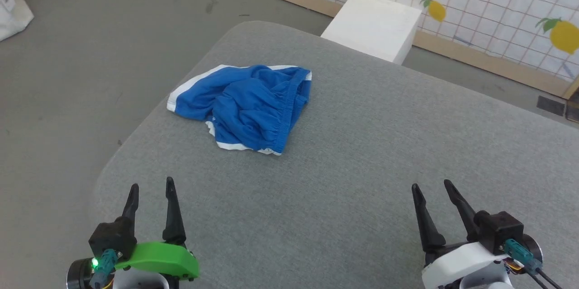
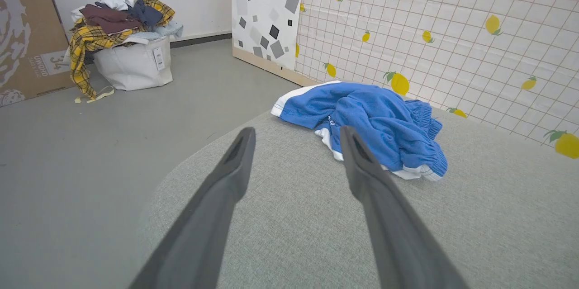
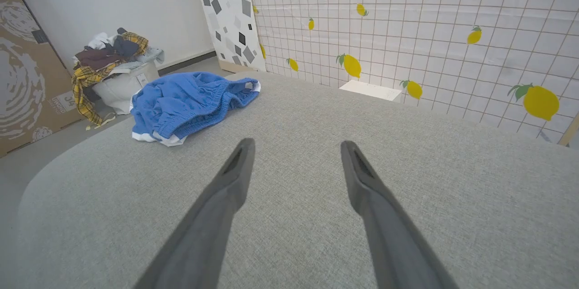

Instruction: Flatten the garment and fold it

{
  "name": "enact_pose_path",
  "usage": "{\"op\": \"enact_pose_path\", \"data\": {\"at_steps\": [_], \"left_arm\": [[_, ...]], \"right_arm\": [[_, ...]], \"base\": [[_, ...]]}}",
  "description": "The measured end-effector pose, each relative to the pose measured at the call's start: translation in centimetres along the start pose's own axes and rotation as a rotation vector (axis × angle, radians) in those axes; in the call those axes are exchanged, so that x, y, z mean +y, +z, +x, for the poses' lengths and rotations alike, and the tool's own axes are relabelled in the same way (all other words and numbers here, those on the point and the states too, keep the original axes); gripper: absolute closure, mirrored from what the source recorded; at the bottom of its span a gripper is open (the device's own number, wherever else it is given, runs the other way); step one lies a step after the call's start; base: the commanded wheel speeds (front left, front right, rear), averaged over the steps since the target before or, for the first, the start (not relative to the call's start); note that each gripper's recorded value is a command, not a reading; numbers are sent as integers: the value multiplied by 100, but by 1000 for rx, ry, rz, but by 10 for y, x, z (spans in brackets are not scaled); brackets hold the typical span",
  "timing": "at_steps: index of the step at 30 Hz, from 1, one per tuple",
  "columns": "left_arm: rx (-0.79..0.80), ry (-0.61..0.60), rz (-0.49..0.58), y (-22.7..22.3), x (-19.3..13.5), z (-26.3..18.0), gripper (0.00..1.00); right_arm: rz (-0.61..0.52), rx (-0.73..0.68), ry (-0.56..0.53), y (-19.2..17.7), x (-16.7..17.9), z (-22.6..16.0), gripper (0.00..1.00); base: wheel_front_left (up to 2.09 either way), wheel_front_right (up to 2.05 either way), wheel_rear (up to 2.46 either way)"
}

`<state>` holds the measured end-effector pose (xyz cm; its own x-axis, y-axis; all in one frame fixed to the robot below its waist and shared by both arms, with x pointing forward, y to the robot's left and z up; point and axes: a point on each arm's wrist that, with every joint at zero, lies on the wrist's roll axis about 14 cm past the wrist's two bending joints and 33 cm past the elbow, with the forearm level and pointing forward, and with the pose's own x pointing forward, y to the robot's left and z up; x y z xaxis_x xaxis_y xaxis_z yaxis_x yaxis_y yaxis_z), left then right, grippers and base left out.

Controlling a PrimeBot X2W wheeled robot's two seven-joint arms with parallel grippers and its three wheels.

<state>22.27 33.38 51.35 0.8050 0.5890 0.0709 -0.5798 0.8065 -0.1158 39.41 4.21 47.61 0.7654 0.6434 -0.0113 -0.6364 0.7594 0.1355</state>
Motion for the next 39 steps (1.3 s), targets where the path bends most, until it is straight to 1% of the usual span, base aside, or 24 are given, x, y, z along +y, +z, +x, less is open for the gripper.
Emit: {"op": "enact_pose_path", "data": {"at_steps": [13,26,29,33,36,39], "left_arm": [[-3,60,-6,-2,19,-11,0],[10,51,-16,-7,16,-11,0],[19,19,-31,-10,9,-7,0],[-1,-55,-43,-3,-8,16,0],[-47,-121,-75,15,-24,50,0],[-7,-170,-123,23,-41,89,0]], "right_arm": [[14,7,45,-7,14,8,0],[13,3,35,-6,11,6,0],[15,2,28,-6,9,5,0],[13,-10,14,-3,3,4,0],[1,-36,-7,5,-5,7,0],[-14,-54,-36,10,-18,10,0]], "base": [[0,0,0],[0,0,0],[0,0,0],[0,0,0],[0,0,0],[0,0,0]]}}
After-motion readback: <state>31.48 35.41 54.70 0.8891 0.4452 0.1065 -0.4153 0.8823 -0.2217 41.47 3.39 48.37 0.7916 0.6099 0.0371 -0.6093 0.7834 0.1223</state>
